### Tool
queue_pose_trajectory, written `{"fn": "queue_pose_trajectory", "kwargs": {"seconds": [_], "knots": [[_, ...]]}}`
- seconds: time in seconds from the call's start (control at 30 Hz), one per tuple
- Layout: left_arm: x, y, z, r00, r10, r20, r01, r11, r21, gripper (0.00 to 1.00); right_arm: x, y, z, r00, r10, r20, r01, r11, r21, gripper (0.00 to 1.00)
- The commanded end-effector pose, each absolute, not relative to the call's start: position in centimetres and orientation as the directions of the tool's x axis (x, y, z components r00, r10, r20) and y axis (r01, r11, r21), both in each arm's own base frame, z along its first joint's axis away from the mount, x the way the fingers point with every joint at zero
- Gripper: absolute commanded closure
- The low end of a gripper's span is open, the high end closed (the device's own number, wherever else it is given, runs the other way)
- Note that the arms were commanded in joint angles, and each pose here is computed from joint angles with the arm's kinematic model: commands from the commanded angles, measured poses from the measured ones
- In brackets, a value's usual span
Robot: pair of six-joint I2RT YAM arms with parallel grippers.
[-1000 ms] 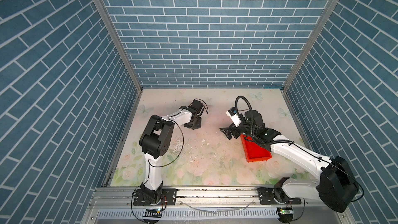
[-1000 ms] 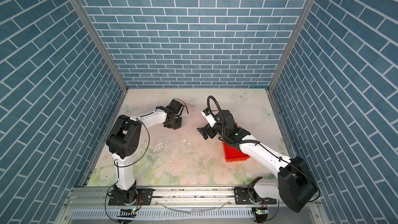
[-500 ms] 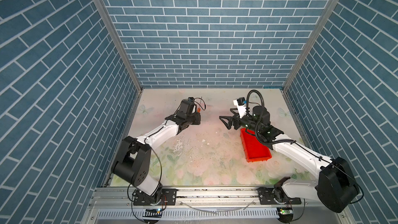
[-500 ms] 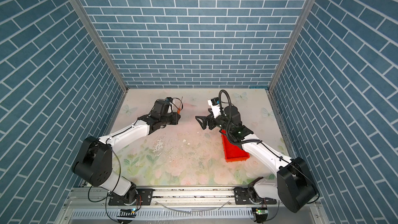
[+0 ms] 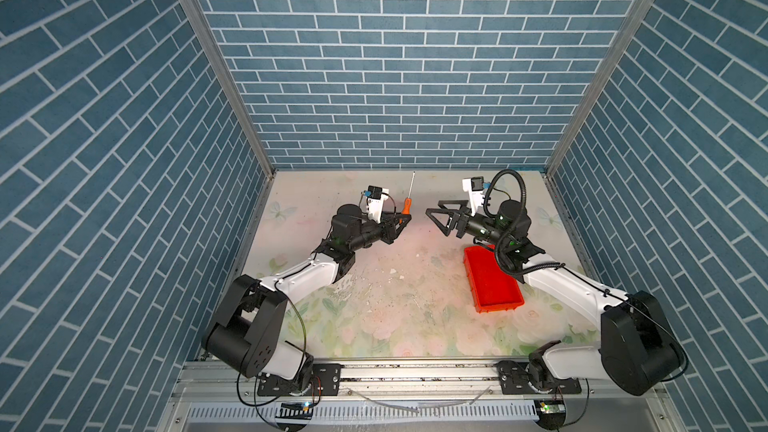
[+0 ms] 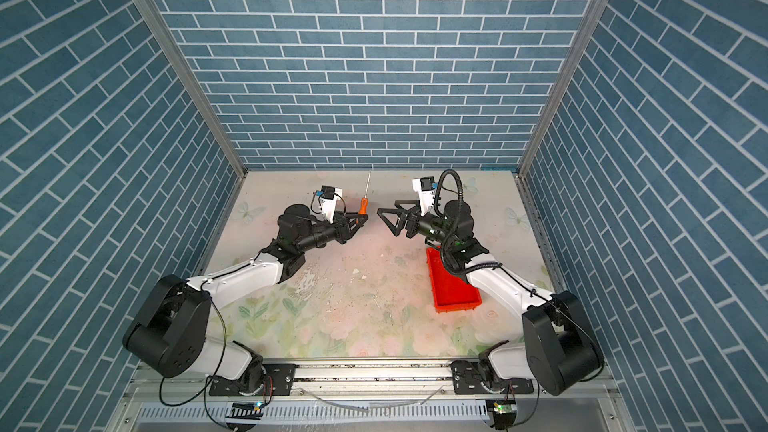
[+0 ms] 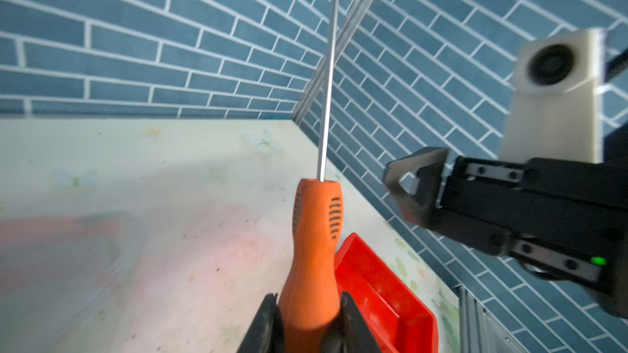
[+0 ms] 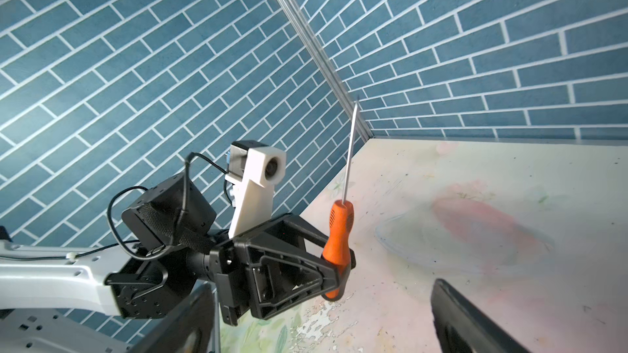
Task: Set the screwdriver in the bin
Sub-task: 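Lift the screwdriver upright with the left gripper while the right gripper approaches, then close the right gripper on the screwdriver handle below the left gripper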
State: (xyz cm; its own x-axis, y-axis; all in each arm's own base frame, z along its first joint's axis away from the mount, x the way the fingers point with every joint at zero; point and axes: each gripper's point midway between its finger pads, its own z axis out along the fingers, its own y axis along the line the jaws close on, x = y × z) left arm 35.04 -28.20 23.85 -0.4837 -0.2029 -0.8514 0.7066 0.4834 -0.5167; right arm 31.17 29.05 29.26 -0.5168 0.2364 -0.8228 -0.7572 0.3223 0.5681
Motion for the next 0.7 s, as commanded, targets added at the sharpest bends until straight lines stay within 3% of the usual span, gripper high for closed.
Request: {"fn": "queue_pose_trajectory", "kwargs": {"seconds": [0.0, 0.23, 0.4, 0.67], "knots": [[34.0, -29.7, 26.3, -0.436, -0.249, -0.865, 0.788, 0.359, -0.5, 1.0, 30.2, 29.6, 30.6, -0.539, 0.245, -0.806, -0.777, 0.224, 0.588, 0.06], [32.6, -32.1, 27.1, -0.417, -0.251, -0.873, 0.841, 0.258, -0.476, 1.0, 30.5, 29.6, 30.1, -0.563, 0.246, -0.789, -0.758, 0.227, 0.611, 0.23], [31.7, -32.8, 27.2, -0.402, -0.226, -0.887, 0.864, 0.228, -0.45, 1.0, 31.0, 29.6, 29.8, -0.568, 0.248, -0.785, -0.747, 0.245, 0.618, 0.3], [30.9, -33.3, 26.7, -0.406, -0.195, -0.893, 0.877, 0.193, -0.44, 1.0, 31.3, 29.6, 29.9, -0.561, 0.254, -0.788, -0.748, 0.251, 0.614, 0.6]]}}
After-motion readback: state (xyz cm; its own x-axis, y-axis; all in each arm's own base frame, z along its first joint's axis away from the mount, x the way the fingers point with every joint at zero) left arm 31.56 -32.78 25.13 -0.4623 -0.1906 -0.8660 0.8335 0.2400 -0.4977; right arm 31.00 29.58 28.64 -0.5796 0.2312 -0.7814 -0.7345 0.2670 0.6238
